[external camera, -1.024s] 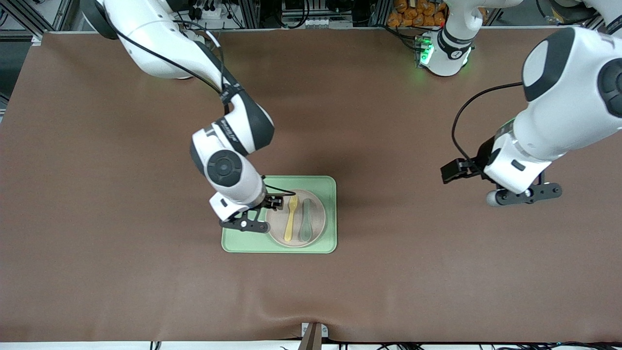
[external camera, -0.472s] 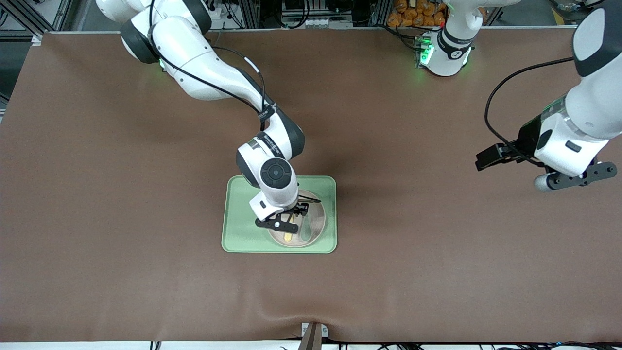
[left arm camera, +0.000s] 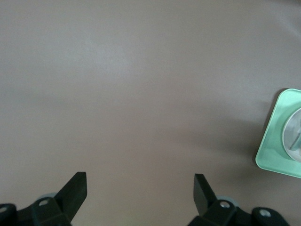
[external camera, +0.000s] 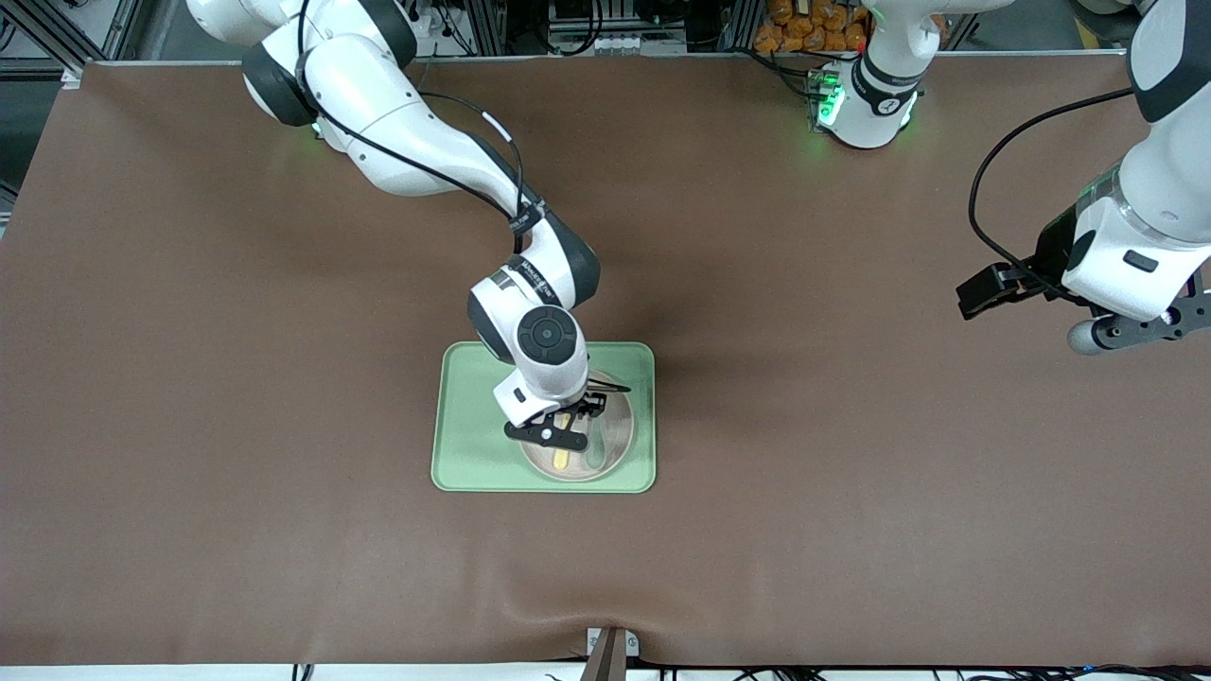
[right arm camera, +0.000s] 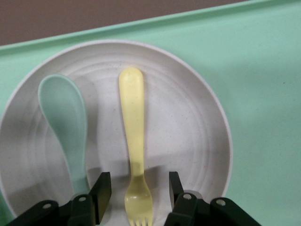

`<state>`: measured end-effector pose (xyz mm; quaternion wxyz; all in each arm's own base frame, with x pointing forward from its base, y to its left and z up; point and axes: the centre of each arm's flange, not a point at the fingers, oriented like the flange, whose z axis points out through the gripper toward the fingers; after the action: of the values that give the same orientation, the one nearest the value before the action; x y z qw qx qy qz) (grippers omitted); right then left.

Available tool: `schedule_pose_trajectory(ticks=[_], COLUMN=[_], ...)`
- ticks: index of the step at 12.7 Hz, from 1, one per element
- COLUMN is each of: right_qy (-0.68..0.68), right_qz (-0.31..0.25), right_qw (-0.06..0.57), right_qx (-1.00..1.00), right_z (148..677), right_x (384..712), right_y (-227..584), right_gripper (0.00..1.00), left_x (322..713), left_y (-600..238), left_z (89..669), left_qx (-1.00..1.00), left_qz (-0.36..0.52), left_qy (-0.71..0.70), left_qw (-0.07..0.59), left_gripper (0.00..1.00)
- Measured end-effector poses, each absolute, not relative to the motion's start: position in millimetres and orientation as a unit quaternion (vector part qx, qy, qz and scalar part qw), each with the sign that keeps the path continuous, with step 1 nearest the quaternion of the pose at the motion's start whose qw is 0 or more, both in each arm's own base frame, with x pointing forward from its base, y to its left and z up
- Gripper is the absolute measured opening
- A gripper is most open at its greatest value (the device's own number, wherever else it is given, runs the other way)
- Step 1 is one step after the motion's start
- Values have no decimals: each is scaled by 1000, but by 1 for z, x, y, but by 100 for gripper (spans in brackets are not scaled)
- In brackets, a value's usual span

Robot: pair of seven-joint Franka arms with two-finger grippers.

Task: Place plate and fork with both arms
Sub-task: 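Lower the right gripper over the yellow fork and grasp it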

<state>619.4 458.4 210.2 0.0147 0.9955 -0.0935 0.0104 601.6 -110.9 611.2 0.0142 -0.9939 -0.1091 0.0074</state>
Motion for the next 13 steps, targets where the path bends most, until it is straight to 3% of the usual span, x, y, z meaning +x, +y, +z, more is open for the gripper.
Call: schedule_pose_trajectory(ticks=[7,13], right_qy=[-89,-85], right_qz=[10,10], right_qw=[26,34], right_qx=[996,996], right_z=[202,196], right_x=[614,612], right_y=[462,461], right_gripper=[55,44], left_x=[598,594], left_y=[-111,-110], left_z=[614,623], left_qx=[-994,-994], left_qz=[8,1], left_qy=[-108,-109], left_qw=[16,15], left_gripper=[100,100])
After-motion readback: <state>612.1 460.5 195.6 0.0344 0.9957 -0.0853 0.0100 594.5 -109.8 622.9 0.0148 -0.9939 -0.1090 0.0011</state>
